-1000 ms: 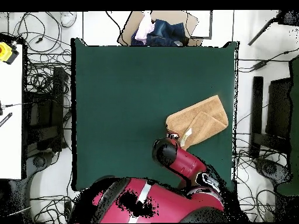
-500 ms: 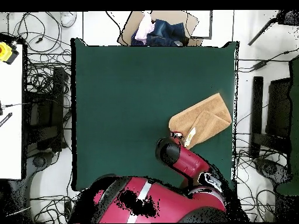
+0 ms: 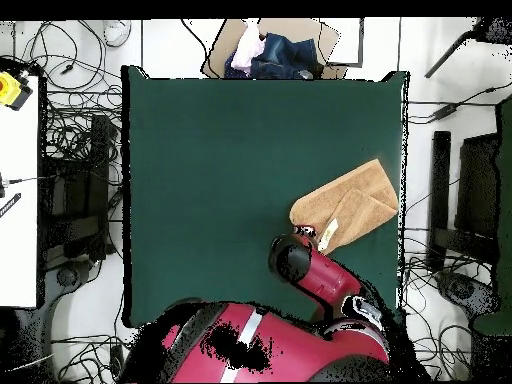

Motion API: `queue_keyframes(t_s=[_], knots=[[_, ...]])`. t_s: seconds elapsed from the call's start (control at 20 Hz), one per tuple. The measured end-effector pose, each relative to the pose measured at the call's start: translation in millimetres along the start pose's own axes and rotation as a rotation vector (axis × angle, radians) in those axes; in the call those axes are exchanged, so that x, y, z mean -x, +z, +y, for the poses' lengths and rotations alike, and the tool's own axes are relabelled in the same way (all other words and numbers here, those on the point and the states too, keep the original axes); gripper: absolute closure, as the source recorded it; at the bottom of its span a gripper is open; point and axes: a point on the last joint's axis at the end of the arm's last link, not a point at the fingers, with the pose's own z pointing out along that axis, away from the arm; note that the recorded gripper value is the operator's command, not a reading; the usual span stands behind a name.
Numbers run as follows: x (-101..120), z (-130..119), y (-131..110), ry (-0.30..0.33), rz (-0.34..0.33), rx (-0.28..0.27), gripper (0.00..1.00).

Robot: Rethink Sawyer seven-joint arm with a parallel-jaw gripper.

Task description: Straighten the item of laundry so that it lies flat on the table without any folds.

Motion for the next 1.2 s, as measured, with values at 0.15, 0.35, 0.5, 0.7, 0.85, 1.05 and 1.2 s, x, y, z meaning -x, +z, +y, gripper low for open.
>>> queue_keyframes(t_s=[0.15, 0.35, 0.5, 0.7, 0.85, 1.05, 1.2], knots=[[2.6, 0.0, 0.7, 0.005, 0.000, 0.000, 1.00], [7.0, 0.0, 1.8, 0.012, -0.001, 0.000, 1.00], [10.9, -0.9, 2.9, 0.005, 0.003, 0.008, 1.00], [17.4, -3.1, 4.1, -0.032, 0.038, 0.032, 1.00], [23.5, -4.5, 5.0, -0.063, 0.071, 0.056, 1.00], [27.4, -5.9, 5.8, -0.074, 0.105, 0.076, 1.00], [28.4, -5.5, 6.4, -0.069, 0.117, 0.081, 1.00]])
